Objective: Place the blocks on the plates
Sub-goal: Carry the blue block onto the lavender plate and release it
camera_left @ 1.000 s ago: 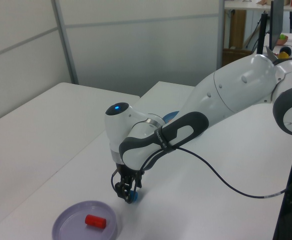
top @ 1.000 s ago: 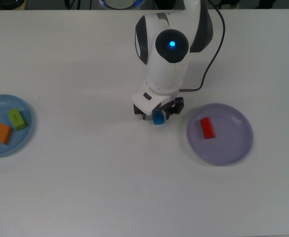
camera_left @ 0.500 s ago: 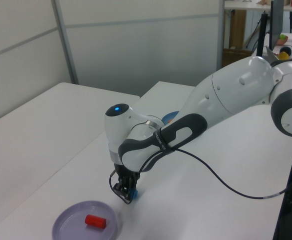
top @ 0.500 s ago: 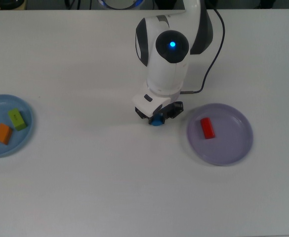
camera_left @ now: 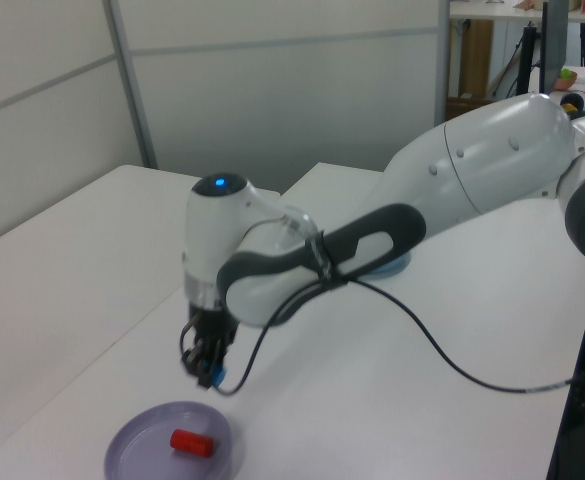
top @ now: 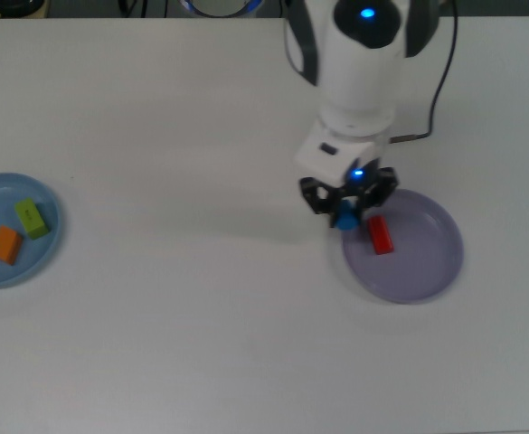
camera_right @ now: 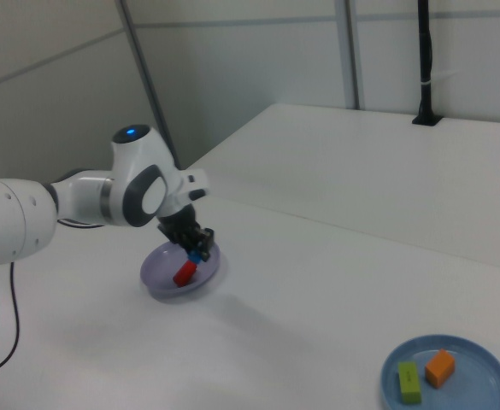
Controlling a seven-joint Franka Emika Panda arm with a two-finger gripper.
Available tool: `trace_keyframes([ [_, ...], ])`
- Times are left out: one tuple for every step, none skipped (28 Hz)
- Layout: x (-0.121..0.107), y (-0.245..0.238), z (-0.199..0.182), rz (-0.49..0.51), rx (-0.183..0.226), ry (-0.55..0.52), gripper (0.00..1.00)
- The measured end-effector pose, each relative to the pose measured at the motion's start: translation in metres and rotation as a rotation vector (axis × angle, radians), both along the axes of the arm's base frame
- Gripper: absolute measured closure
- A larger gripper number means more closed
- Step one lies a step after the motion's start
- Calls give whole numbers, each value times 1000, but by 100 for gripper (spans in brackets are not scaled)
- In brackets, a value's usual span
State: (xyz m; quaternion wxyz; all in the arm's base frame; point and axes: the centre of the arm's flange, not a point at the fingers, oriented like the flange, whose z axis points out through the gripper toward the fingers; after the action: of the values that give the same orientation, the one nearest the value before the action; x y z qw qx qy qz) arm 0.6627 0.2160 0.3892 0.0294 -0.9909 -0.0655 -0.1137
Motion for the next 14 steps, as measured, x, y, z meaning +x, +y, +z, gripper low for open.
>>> trace_keyframes([
  [-2, 13, -2, 21, 5, -15, 62],
  [-4, 25, -6, 43, 8, -30, 62],
  [-7, 42, -12, 69, 9, -44, 62],
  [-10, 51, -16, 85, 10, -50, 62],
  [-12, 61, -22, 100, 11, -55, 62],
  [-14, 69, -27, 113, 11, -58, 62],
  [-16, 76, -33, 124, 12, -60, 62],
  [-18, 84, -41, 136, 12, -61, 62],
  [-19, 88, -45, 142, 11, -62, 62],
  [-20, 92, -49, 148, 12, -63, 62],
  [-21, 94, -52, 152, 12, -64, 62],
  [-21, 96, -54, 155, 12, -63, 62],
  [-22, 97, -56, 156, 11, -62, 62],
  [-22, 97, -56, 156, 11, -62, 62],
])
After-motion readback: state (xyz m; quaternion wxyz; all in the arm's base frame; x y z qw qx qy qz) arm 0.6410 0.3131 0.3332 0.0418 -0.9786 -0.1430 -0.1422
